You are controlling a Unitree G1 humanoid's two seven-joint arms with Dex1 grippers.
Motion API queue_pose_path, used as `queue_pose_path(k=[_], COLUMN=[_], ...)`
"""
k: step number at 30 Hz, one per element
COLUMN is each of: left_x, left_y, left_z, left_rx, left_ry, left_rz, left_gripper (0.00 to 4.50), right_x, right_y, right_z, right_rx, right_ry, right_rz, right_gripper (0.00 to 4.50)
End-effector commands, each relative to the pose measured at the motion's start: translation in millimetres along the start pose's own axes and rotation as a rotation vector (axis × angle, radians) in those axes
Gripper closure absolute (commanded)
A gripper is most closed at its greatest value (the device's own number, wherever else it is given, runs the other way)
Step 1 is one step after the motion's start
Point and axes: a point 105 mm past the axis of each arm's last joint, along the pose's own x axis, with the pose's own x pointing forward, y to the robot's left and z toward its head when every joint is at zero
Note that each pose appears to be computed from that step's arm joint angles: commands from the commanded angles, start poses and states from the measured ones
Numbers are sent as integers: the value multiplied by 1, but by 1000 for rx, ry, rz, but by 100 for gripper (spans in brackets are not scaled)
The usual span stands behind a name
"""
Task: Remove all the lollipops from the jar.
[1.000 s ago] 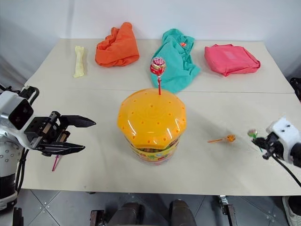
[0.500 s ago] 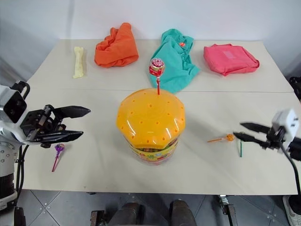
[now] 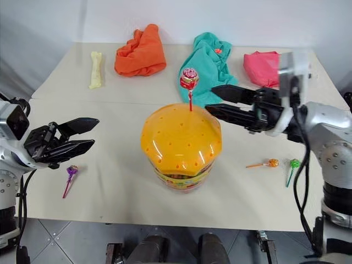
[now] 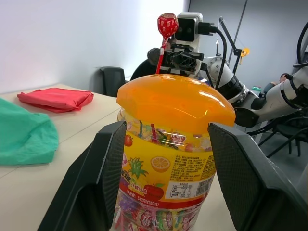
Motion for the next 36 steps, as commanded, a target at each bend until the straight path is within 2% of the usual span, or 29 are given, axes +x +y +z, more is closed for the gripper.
queue_pose_path(k=[1,6,7,9,11,14,19,22,24,28,31,34,36], left_x=[3,5,6,7,7,8,12,16,20,24,24,23,23], left_y=[-4,-4,-4,-4,-5,-6,-9,-14,-19,-31,-39,-43,-43], left_z=[5,4,4,5,5,5,7,6,5,-2,-7,-12,-13], left_rx=[33,34,36,38,39,39,44,58,72,80,76,74,73], left_ry=[-3,-3,-5,-7,-7,-7,-8,9,31,98,142,176,190], left_rz=[-17,-27,-29,-32,-33,-34,-61,-102,-145,-233,-288,-325,-336], left_gripper=[164,164,164,164,164,164,164,164,164,164,164,164,164], right_x=[10,31,32,34,35,35,19,-7,-40,-120,-171,-224,-254], right_y=[11,15,14,11,12,15,1,-20,-43,-77,-78,-66,-56], right_z=[9,7,8,9,11,22,47,62,55,-1,-35,-75,-97], right_rx=[-17,13,14,8,6,2,-46,-45,-77,-155,-88,-55,-42], right_ry=[-8,-5,-10,-19,-30,-99,-249,-296,-199,274,502,786,900], right_rz=[50,83,82,76,83,106,39,-81,-233,-528,-644,-717,-755], right_gripper=[214,214,232,274,335,446,446,446,446,446,446,446,446])
